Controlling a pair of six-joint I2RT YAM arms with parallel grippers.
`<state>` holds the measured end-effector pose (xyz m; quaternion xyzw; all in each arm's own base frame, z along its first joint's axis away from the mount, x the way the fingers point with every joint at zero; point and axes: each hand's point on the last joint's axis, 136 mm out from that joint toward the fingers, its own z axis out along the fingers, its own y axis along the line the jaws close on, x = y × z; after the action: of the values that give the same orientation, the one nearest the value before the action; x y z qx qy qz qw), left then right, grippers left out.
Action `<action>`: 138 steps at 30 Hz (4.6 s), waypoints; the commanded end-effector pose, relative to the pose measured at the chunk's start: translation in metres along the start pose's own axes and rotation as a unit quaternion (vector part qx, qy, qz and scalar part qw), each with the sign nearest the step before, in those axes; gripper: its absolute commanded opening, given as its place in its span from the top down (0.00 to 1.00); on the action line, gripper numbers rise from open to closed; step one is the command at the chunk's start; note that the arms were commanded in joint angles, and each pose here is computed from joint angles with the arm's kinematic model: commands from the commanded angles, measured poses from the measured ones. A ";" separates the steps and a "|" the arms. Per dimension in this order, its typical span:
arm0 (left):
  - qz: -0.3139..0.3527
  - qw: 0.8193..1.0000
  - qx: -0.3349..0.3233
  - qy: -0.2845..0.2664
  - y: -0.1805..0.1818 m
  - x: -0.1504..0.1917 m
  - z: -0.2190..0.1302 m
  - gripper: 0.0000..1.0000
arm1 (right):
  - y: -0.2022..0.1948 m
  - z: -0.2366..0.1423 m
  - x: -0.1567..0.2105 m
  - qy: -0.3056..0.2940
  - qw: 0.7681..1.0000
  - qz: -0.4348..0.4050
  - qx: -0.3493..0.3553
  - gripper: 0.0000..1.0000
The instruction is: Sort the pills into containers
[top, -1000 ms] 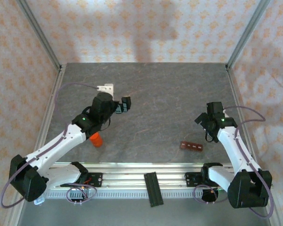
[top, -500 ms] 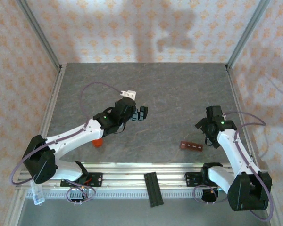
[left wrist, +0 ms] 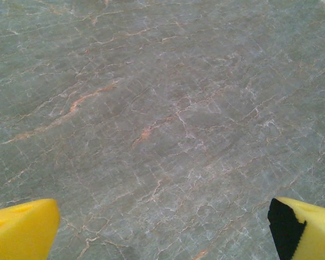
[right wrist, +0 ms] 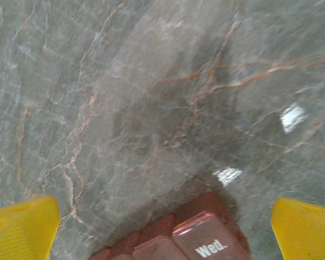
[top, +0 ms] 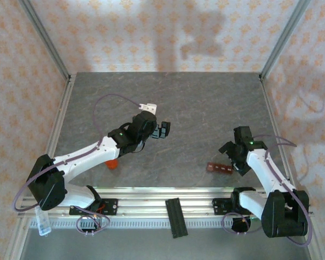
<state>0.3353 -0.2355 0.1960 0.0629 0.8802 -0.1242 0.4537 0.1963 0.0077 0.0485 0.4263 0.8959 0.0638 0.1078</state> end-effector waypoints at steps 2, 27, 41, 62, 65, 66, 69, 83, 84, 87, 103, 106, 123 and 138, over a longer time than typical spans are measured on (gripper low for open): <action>-0.013 1.000 0.007 -0.026 -0.004 -0.015 -0.007 0.00 | 0.014 0.003 0.008 0.021 0.999 0.010 -0.039 0.01; -0.015 1.000 0.003 -0.023 -0.003 -0.013 -0.004 0.00 | 0.130 -0.009 0.103 0.063 0.985 -0.091 -0.132 0.02; -0.002 0.999 -0.019 -0.038 0.004 -0.021 -0.009 0.00 | 0.100 -0.034 0.117 0.068 0.975 -0.175 -0.120 0.02; 0.014 0.995 -0.079 -0.058 0.038 -0.043 -0.014 0.00 | 0.102 -0.014 0.213 0.154 0.937 -0.299 -0.098 0.01; 0.012 0.995 -0.081 -0.058 0.041 -0.043 -0.015 0.00 | 0.105 -0.009 0.215 0.154 0.937 -0.299 -0.098 0.01; 0.012 0.995 -0.081 -0.059 0.041 -0.043 -0.016 0.00 | 0.107 -0.009 0.215 0.153 0.936 -0.300 -0.099 0.01; 0.010 0.995 -0.082 -0.058 0.043 -0.041 -0.016 0.00 | 0.115 -0.007 0.216 0.150 0.935 -0.304 -0.100 0.00; 0.003 0.995 -0.080 -0.057 0.046 -0.038 -0.021 0.00 | 0.164 0.004 0.188 0.104 0.941 -0.307 -0.099 0.00; 0.003 0.995 -0.080 -0.056 0.046 -0.038 -0.021 0.00 | 0.167 0.006 0.185 0.102 0.942 -0.305 -0.097 0.00; 0.002 0.995 -0.081 -0.057 0.047 -0.038 -0.024 0.00 | 0.180 0.008 0.173 0.090 0.943 -0.305 -0.098 0.00; -0.002 0.995 -0.085 -0.056 0.050 -0.037 -0.027 0.00 | 0.226 -0.038 0.113 0.041 0.935 -0.301 -0.184 0.00; -0.001 0.995 -0.085 -0.052 0.050 -0.035 -0.025 0.00 | 0.211 -0.045 0.097 0.002 0.932 -0.326 -0.161 0.00; -0.012 0.996 -0.076 -0.039 0.046 -0.028 -0.017 0.00 | 0.136 0.000 0.074 -0.050 0.924 -0.378 -0.031 0.05; -0.016 0.997 -0.070 -0.034 0.043 -0.024 -0.012 0.00 | 0.155 0.025 0.113 0.014 0.917 -0.394 -0.064 0.06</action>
<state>0.3489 -0.1937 0.2258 0.0176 0.8654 -0.0771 0.4948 0.2519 0.1819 0.0425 0.0383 0.9868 0.0679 0.1419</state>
